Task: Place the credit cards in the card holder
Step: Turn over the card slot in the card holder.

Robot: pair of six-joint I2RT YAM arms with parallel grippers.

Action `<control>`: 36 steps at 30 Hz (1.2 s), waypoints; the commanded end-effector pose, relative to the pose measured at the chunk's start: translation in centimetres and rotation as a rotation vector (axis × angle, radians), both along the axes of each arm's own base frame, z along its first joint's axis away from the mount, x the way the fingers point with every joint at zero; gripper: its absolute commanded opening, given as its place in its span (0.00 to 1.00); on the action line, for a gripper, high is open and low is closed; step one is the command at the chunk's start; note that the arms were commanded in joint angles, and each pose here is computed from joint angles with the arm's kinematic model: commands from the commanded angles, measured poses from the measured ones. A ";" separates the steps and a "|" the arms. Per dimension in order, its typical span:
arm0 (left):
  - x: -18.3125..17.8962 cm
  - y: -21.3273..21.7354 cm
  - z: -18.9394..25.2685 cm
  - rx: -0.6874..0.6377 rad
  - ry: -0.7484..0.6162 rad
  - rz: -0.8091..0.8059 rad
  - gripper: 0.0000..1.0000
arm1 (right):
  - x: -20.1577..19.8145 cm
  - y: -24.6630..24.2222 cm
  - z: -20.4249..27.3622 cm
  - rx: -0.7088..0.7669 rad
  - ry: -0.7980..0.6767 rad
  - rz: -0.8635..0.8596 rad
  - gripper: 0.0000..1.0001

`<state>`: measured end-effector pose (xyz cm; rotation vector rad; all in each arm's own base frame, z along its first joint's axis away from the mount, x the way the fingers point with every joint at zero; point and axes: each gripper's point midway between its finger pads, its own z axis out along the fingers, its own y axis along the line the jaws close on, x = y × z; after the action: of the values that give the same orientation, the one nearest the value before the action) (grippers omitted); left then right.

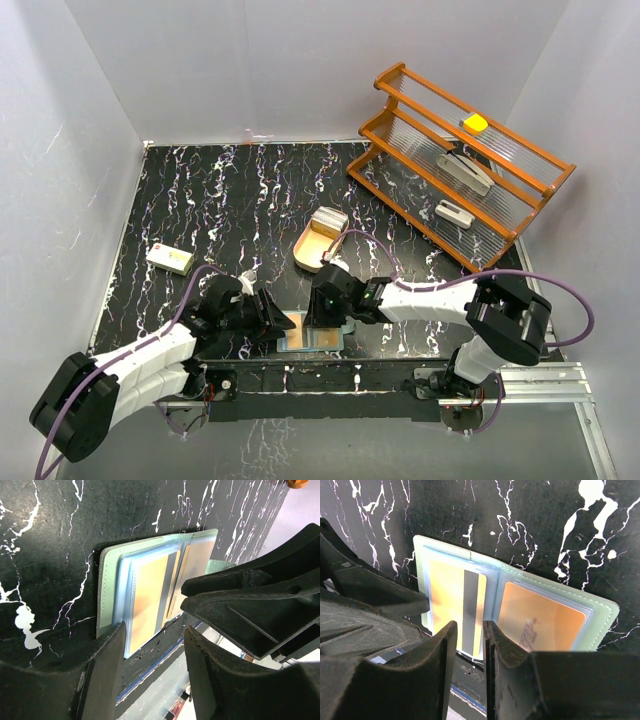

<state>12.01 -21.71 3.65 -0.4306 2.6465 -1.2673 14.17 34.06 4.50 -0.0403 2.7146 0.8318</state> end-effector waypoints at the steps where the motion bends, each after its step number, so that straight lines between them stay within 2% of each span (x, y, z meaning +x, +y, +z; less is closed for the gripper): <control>1: -0.1 0.1 0.3 -0.004 0.006 0.003 0.48 | 0.7 1.0 0.2 0.007 -0.065 0.036 0.25; 8: 0.4 0.1 1.0 -0.010 -0.023 0.019 0.47 | 0.0 0.0 -2.4 -0.075 -0.036 0.053 0.16; 14: 1.1 0.1 1.9 0.022 -0.047 0.019 0.49 | -0.5 -0.6 -3.3 -0.106 -0.025 0.049 0.01; 22: 1.4 0.4 1.7 0.052 -0.063 0.018 0.52 | -0.9 -0.7 -4.2 -0.111 -0.006 0.045 0.00; 36: 1.6 -1.0 2.8 -0.071 -0.096 0.003 0.52 | -1.2 -0.9 -4.6 -0.104 -0.003 0.045 0.00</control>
<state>13.36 -21.82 5.06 -0.4071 2.5881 -1.2411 13.85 34.52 2.35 -0.1106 2.7175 0.7958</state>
